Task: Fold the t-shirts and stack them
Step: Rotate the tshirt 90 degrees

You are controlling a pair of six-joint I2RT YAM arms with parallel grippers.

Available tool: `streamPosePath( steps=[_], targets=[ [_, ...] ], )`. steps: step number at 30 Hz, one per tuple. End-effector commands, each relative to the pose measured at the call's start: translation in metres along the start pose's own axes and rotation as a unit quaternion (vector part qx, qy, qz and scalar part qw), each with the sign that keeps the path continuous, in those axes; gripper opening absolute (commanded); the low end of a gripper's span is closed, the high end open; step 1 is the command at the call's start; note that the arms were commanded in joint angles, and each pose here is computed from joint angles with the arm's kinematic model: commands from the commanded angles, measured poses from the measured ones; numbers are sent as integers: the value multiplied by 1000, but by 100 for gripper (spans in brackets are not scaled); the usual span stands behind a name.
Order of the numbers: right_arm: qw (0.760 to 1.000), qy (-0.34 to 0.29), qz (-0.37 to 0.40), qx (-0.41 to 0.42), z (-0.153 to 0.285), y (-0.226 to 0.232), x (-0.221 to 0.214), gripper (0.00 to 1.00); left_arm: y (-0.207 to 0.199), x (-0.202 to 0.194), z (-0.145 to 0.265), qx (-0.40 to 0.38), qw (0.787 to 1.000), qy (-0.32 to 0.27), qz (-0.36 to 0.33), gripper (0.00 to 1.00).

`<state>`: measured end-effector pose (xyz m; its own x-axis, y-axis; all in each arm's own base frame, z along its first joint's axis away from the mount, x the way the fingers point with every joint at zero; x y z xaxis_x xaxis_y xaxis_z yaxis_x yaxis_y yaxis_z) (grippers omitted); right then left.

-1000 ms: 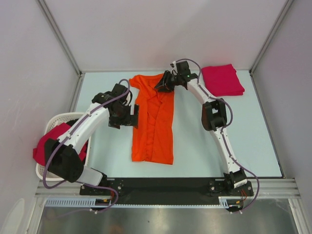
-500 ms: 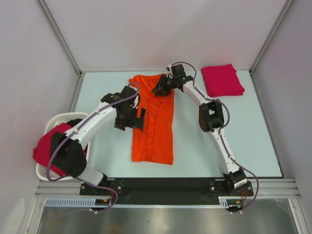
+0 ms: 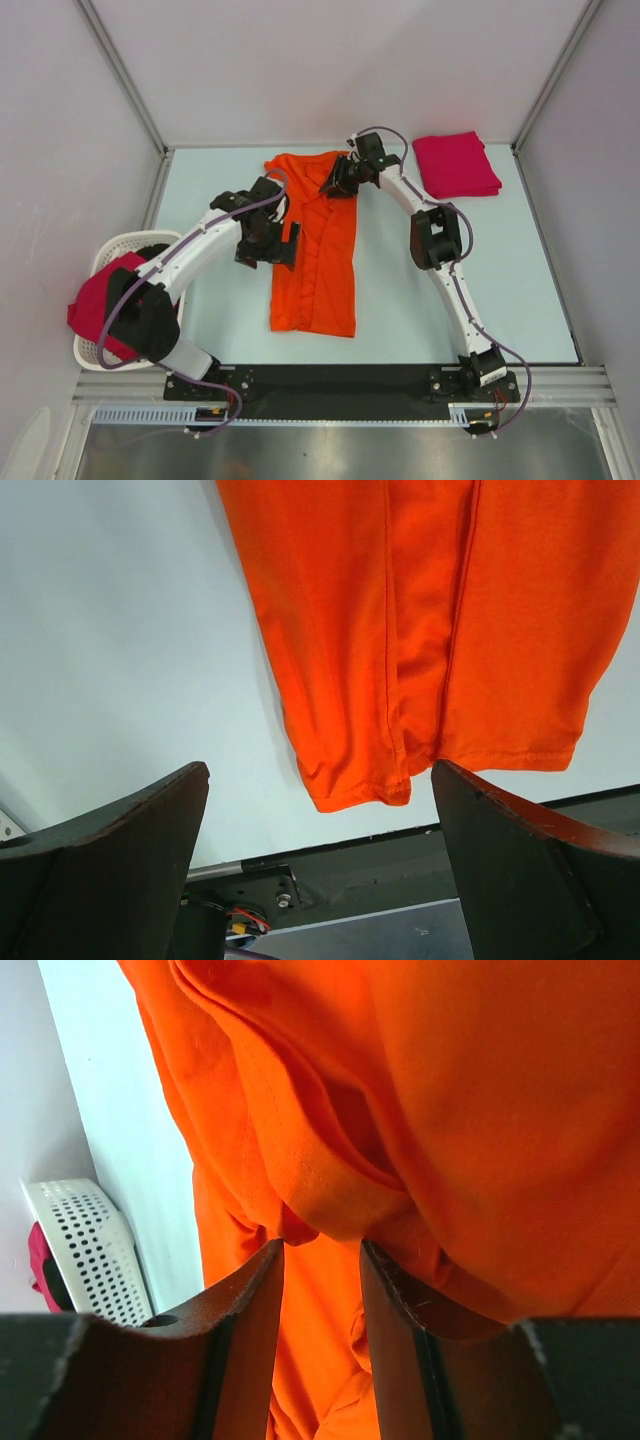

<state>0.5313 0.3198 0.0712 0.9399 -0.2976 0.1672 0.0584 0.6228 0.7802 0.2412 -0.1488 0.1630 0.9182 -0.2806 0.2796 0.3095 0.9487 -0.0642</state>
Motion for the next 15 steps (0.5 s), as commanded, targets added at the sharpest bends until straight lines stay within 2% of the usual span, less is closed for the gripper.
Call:
streamPosePath(
  steps=[1, 8, 15],
  targets=[
    [999, -26, 22, 22, 1, 19, 8, 41, -4, 7, 2, 0, 1000, -14, -3, 100],
    [998, -36, 21, 38, -7, 29, 9, 40, 1, 19, 2, 27, 999, -22, 8, 99],
    [991, -102, 73, 45, 16, 54, 34, 40, 7, 73, 13, 56, 996, -69, 14, 97]
  ],
)
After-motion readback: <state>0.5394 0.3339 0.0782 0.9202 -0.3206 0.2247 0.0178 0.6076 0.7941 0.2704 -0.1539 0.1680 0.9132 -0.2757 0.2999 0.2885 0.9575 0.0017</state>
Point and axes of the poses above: each gripper's point midway between its finger pads, its own z axis back along the fingers, its own y axis along the line the jaws close on, x = y × z, the point moved 4 cm from there along z, back along the fingers, and after that the axes turned 10 degrees about -z, right-handed, at the moved point
